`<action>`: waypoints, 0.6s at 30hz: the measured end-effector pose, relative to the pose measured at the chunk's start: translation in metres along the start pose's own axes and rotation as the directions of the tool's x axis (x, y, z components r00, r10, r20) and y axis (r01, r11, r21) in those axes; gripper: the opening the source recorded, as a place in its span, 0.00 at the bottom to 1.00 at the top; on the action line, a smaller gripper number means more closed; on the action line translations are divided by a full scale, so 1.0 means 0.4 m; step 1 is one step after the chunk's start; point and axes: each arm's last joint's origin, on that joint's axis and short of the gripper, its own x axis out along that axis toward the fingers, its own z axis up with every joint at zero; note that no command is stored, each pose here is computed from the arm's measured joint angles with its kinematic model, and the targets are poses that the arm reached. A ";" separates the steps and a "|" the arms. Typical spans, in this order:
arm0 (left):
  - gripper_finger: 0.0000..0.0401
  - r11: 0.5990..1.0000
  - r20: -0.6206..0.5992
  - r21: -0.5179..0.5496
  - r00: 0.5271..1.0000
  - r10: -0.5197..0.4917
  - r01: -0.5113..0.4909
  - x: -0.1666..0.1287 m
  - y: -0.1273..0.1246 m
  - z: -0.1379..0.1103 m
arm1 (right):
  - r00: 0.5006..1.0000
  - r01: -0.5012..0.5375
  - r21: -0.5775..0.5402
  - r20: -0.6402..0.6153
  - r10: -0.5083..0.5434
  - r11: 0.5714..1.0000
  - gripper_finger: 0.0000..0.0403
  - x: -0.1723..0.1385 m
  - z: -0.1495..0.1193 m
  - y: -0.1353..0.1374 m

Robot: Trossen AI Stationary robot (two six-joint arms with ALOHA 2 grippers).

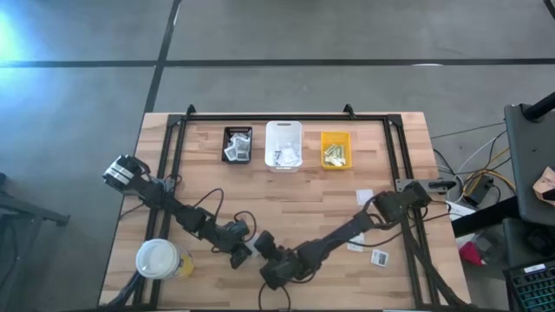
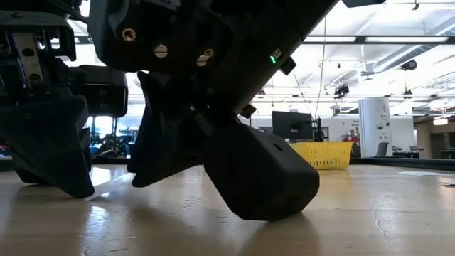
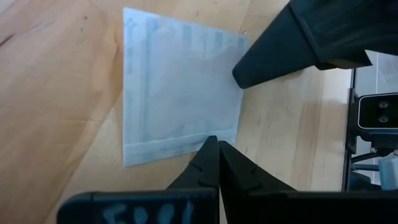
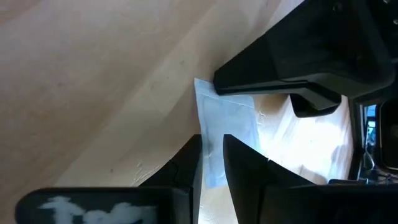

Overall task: Pick & Place First Aid Supplies
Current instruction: Put the blue bandage into the white bin

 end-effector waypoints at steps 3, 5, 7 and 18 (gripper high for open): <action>0.00 1.000 -0.006 0.003 1.000 -0.003 0.003 0.000 0.000 0.000 | 1.000 0.000 0.010 -0.003 0.000 1.000 0.15 0.004 -0.003 -0.005; 0.00 1.000 -0.010 0.007 1.000 -0.005 0.005 0.000 0.000 -0.001 | 1.000 0.000 0.008 -0.005 0.000 1.000 0.15 0.007 -0.005 -0.005; 0.00 1.000 -0.015 0.009 1.000 -0.008 0.008 0.000 -0.001 -0.001 | 1.000 0.002 -0.002 -0.004 -0.002 1.000 0.15 0.008 -0.005 -0.006; 0.00 0.998 -0.026 0.052 0.999 -0.044 0.045 0.000 -0.008 0.000 | 0.999 0.043 0.009 -0.005 -0.043 0.999 0.15 0.024 -0.011 -0.028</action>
